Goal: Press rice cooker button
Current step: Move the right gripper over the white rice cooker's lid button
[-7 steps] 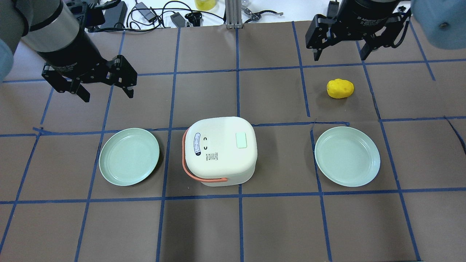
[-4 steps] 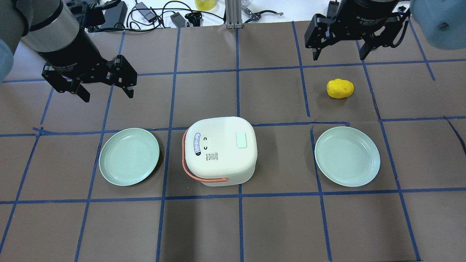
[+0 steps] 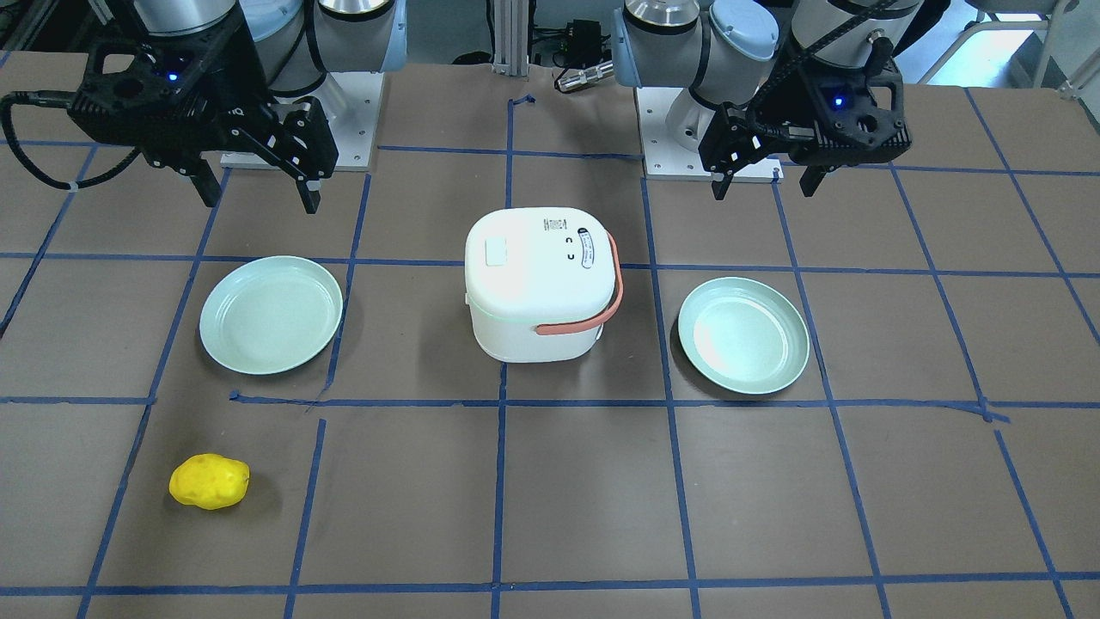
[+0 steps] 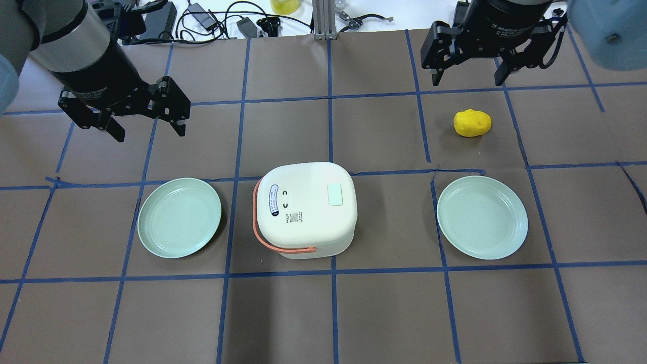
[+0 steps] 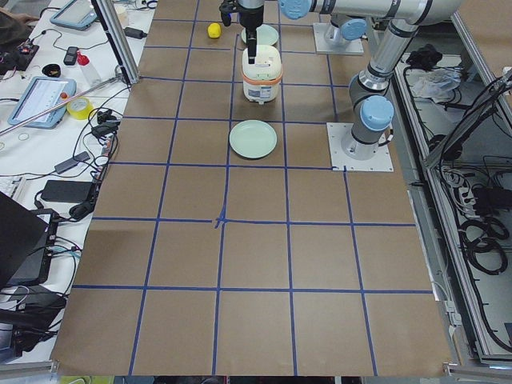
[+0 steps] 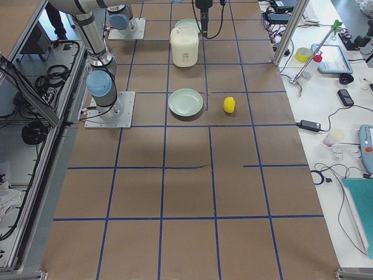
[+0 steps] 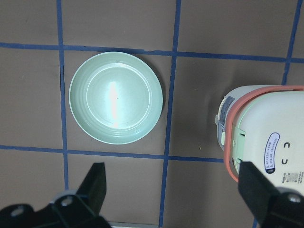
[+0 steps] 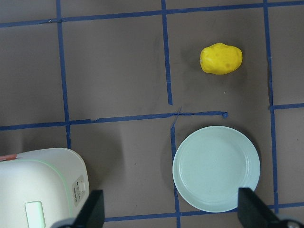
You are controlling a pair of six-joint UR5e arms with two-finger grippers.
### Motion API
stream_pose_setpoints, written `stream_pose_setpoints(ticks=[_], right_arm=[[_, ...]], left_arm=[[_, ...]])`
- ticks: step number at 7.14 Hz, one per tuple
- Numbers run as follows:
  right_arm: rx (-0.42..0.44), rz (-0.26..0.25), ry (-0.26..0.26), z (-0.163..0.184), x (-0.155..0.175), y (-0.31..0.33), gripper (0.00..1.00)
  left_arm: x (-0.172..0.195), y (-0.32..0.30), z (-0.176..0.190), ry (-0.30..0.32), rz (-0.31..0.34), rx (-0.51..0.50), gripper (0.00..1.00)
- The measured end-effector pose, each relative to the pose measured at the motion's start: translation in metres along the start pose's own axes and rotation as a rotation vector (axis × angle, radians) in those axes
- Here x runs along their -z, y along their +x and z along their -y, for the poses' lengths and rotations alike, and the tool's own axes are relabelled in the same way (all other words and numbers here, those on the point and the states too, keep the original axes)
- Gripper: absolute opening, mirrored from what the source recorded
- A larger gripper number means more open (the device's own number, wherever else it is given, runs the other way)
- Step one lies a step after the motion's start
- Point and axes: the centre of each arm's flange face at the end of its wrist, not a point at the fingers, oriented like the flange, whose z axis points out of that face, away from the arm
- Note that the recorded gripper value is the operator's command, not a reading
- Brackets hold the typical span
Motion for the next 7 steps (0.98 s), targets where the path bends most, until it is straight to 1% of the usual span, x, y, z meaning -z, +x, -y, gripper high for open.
stream_pose_setpoints(ticks=[1, 2, 3, 4, 5, 7], right_arm=[[-0.001, 0.008, -0.004, -0.001, -0.001, -0.003, 0.59], [0.000, 0.025, -0.014, -0.003, -0.003, -0.009, 0.47], [-0.006, 0.050, -0.028, -0.006, -0.007, -0.022, 0.31], [-0.016, 0.065, -0.052, -0.013, -0.015, -0.039, 0.23], [-0.004, 0.067, -0.087, -0.025, -0.031, -0.060, 0.16], [0.052, 0.052, -0.150, -0.054, -0.064, -0.101, 0.11]], left_arm=[[0.000, 0.000, 0.000, 0.000, 0.000, 0.000, 1.00], [0.000, 0.000, 0.000, 0.000, 0.000, 0.000, 1.00], [0.000, 0.000, 0.000, 0.000, 0.000, 0.000, 1.00], [0.000, 0.000, 0.000, 0.000, 0.000, 0.000, 1.00], [0.000, 0.000, 0.000, 0.000, 0.000, 0.000, 1.00], [0.000, 0.000, 0.000, 0.000, 0.000, 0.001, 1.00]])
